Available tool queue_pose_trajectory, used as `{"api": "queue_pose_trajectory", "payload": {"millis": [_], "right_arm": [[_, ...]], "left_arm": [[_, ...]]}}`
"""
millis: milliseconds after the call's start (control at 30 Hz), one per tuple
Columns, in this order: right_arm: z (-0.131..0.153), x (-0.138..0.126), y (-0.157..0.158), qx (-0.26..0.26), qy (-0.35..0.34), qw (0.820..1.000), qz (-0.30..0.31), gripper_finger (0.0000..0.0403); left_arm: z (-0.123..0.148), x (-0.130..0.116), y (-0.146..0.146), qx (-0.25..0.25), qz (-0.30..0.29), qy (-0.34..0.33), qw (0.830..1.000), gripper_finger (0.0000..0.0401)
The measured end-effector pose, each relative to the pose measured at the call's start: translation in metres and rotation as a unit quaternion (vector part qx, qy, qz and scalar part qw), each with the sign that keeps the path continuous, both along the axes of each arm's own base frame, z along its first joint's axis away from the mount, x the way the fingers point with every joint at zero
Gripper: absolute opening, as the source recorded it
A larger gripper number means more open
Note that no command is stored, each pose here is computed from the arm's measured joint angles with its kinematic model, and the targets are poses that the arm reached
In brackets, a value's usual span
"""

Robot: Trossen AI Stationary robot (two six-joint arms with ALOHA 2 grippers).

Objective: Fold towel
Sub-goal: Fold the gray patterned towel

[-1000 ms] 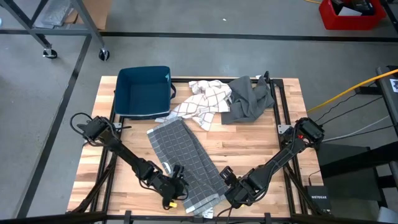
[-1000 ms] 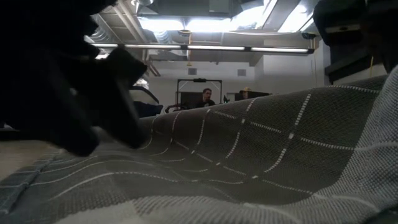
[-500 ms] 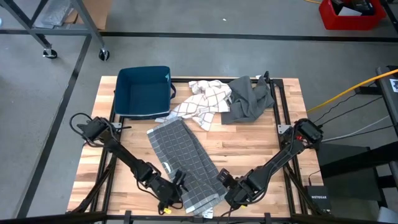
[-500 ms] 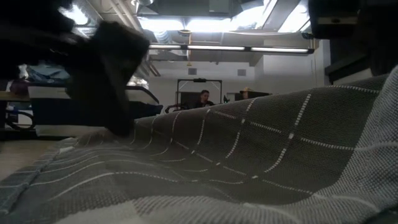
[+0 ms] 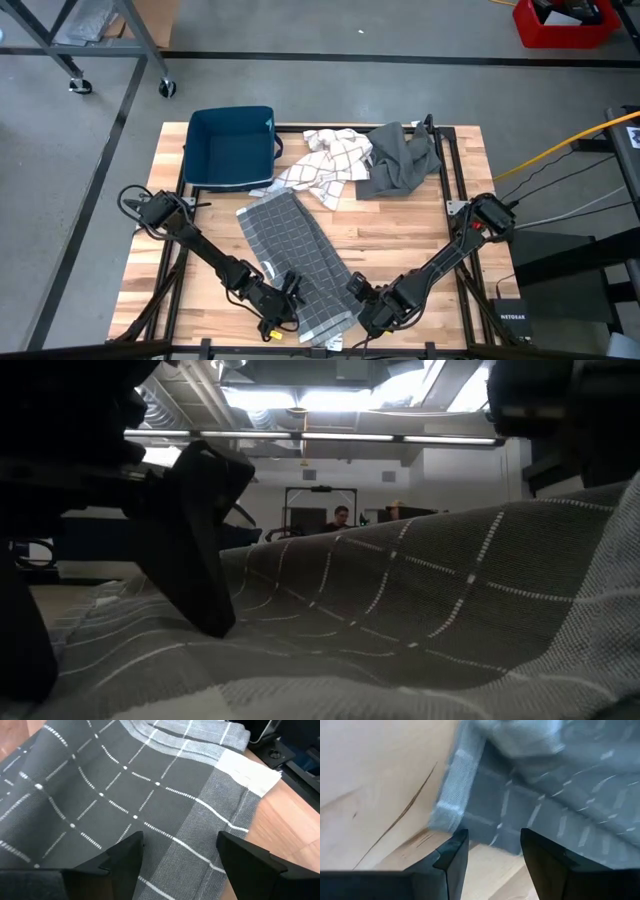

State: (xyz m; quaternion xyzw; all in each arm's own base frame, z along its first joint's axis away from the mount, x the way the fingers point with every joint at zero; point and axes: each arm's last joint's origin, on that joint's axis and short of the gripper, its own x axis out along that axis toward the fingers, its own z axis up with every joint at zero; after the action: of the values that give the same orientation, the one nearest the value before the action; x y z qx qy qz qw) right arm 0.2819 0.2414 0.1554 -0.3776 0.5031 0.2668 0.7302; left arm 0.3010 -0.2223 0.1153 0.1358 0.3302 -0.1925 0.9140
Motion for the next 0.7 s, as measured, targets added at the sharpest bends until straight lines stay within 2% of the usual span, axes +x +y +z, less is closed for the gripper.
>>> {"api": "queue_pose_trajectory", "payload": {"millis": [333,500,600,700], "right_arm": [[-0.017,0.002,0.002,-0.009,0.018,1.0,0.002,0.0184],[-0.018,0.007,0.006,0.006,-0.003,1.0,-0.001,0.0184],[-0.018,0.011,0.01,0.031,-0.021,0.999,-0.014,0.0174],[-0.018,0.014,0.013,0.065,-0.038,0.996,-0.044,0.0146]], "left_arm": [[0.0,0.0,0.0,-0.001,-0.002,0.0,1.0,0.0246],[0.0,0.002,0.002,-0.009,0.02,0.001,1.0,0.0244],[-0.001,0.004,0.006,-0.017,0.041,0.002,0.999,0.0224],[-0.001,0.005,0.008,-0.043,0.071,0.011,0.996,0.0188]]}}
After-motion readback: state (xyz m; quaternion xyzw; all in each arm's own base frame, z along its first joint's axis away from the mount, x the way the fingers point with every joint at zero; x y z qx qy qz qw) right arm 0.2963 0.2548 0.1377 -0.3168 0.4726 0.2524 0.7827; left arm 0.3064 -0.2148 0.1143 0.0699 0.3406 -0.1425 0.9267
